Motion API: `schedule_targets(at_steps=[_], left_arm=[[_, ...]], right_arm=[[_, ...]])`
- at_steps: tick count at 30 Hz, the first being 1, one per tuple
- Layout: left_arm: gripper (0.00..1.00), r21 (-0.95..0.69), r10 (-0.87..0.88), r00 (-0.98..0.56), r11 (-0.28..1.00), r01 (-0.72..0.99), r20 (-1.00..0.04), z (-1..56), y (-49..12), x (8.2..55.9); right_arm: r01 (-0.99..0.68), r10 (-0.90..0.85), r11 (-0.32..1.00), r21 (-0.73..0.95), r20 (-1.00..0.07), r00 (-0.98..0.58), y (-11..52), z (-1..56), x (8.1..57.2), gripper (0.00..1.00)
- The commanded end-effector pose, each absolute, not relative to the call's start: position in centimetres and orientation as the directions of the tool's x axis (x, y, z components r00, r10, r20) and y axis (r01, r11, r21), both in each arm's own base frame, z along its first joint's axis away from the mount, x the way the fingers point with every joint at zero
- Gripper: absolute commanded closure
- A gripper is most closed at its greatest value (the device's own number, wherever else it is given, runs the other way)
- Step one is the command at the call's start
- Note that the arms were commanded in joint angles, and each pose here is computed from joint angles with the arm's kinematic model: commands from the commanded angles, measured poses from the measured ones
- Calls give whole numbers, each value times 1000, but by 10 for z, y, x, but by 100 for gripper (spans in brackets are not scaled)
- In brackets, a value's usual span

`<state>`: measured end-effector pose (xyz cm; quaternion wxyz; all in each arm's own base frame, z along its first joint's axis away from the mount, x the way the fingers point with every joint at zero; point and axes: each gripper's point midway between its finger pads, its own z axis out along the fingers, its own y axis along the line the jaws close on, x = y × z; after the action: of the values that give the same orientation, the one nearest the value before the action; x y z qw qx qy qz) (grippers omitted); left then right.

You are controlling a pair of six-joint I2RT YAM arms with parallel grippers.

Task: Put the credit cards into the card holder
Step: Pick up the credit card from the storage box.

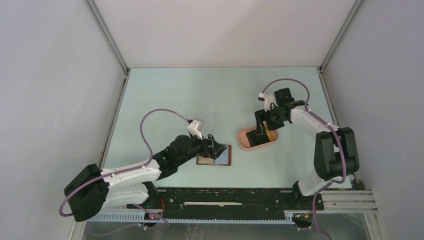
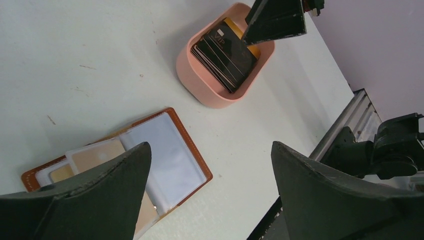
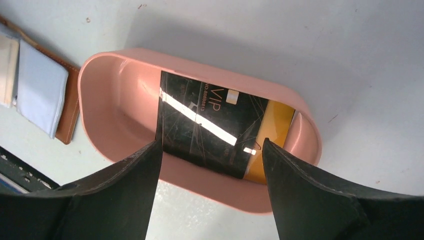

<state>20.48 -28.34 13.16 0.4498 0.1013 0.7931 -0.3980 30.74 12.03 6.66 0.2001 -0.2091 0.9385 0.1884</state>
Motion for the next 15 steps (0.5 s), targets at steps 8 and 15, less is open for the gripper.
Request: schedule_targets(at_steps=[8,15], left_arm=[[7,-588,-256,-566,598,544,-784,160,-310,219],[8,-600,-239,-587,574,557,-774,156,-320,217]], right_arm=[[-389,-262,871,300,-387,-884,125,46,314,20],[-409,-281,837,364,-356,-891,139,42,303,23]])
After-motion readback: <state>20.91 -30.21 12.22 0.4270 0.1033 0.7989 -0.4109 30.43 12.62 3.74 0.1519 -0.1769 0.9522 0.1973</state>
